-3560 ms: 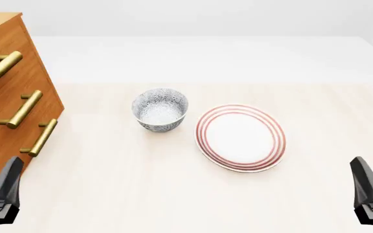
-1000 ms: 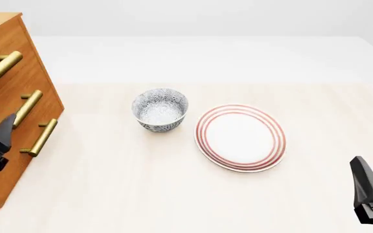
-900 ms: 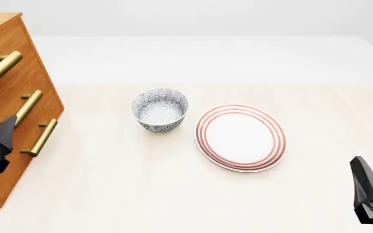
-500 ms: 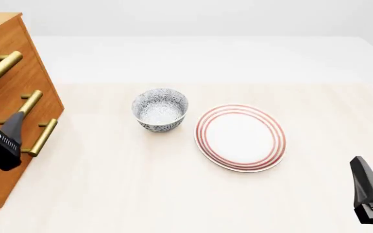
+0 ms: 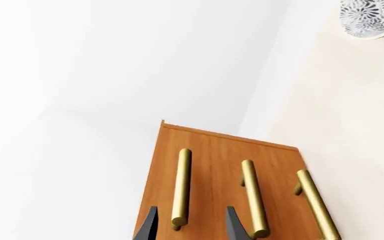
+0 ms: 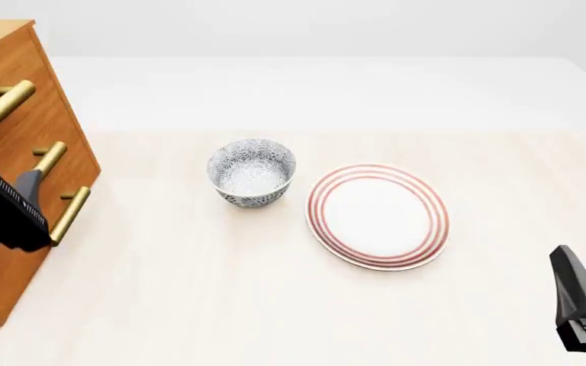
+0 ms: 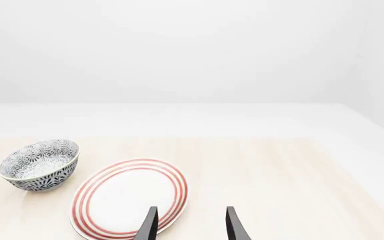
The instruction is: Open the top drawer of the cabinet.
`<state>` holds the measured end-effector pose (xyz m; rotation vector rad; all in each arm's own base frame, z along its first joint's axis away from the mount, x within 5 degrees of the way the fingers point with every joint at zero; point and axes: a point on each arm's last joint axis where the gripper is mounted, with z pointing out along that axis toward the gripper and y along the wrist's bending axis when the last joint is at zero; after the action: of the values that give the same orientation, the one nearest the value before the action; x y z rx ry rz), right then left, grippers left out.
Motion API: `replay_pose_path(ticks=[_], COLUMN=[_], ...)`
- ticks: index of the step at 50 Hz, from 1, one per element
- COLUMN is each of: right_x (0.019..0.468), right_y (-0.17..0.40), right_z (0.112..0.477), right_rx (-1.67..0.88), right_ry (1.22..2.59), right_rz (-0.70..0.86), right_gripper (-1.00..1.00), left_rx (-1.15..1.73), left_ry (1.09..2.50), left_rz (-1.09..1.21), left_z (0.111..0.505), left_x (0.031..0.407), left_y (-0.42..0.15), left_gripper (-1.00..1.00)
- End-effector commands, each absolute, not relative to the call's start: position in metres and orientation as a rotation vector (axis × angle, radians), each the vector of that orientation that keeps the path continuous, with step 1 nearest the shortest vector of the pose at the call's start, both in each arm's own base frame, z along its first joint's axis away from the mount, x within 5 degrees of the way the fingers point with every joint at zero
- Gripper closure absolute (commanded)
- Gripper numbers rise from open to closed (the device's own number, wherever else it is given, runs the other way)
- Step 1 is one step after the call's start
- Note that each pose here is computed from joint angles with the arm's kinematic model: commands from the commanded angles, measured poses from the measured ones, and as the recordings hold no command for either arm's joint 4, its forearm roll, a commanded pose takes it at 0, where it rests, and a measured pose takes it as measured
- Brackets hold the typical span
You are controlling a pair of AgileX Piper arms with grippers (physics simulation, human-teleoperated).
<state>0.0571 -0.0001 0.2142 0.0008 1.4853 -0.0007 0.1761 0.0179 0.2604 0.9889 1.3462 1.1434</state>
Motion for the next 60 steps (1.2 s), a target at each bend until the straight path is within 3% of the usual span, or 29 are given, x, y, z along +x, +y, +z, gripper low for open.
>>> replay_pose_path(ticks=[1, 60], right_x=[0.057, 0.057], right_y=[0.0, 0.0], right_z=[0.214, 0.214], right_rx=[0.001, 0.001], right_ry=[1.485, 1.485], right_rz=[-0.001, -0.001], right_gripper=[-1.0, -1.0], left_rx=[0.971, 0.851], left_ry=[1.356, 1.492], left_rz=[1.187, 1.3], left_z=[0.258, 0.252], left_x=[0.185, 0.217], left_y=[0.026, 0.073], left_gripper=[-1.0, -1.0])
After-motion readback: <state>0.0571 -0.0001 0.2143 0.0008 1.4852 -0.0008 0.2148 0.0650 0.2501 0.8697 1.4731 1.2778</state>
